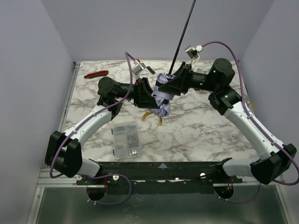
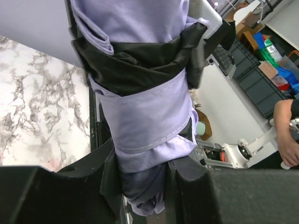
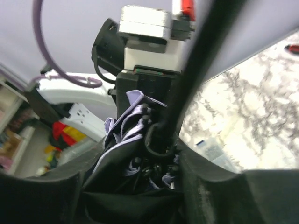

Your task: Open the umbrella

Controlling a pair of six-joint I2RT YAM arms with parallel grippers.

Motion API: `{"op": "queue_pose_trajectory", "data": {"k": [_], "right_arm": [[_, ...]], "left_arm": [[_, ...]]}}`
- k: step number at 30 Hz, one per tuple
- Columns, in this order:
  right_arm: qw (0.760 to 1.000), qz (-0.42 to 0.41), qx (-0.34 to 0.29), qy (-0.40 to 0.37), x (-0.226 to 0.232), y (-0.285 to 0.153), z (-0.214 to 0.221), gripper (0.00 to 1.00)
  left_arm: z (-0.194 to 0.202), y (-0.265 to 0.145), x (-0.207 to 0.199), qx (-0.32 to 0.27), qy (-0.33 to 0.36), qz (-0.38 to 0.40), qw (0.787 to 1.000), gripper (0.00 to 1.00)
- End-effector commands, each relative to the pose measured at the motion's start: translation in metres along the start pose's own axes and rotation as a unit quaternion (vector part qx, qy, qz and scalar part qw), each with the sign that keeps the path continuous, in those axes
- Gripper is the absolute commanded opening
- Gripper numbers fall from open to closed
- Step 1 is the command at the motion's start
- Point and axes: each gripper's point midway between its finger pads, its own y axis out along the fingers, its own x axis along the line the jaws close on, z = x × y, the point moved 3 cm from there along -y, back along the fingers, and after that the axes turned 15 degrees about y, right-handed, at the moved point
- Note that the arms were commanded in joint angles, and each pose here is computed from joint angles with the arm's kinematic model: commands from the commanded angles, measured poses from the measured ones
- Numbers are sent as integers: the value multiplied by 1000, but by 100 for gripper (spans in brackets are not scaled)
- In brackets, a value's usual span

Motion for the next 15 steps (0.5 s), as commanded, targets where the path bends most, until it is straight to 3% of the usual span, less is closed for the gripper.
{"op": "queue_pose_trajectory", "data": {"k": [1, 5, 9, 11, 15], "right_arm": [[1000, 9, -12, 25, -6, 5, -4, 33], [999, 37, -30, 23, -14, 6, -10, 6], [993, 99, -64, 24, -29, 1, -18, 0], [985, 146, -93, 19, -43, -4, -23, 0], [951, 262, -159, 34, -82, -21, -32, 0]], "left_arm": [[-8, -1, -7, 5, 25, 9, 1000, 21], [-10, -11, 4, 2, 25, -42, 999, 55], [-14, -29, 21, 28, 91, -159, 983, 74], [-15, -40, 31, 47, 127, -234, 963, 77], [-27, -66, 51, 62, 212, -391, 893, 83]]}}
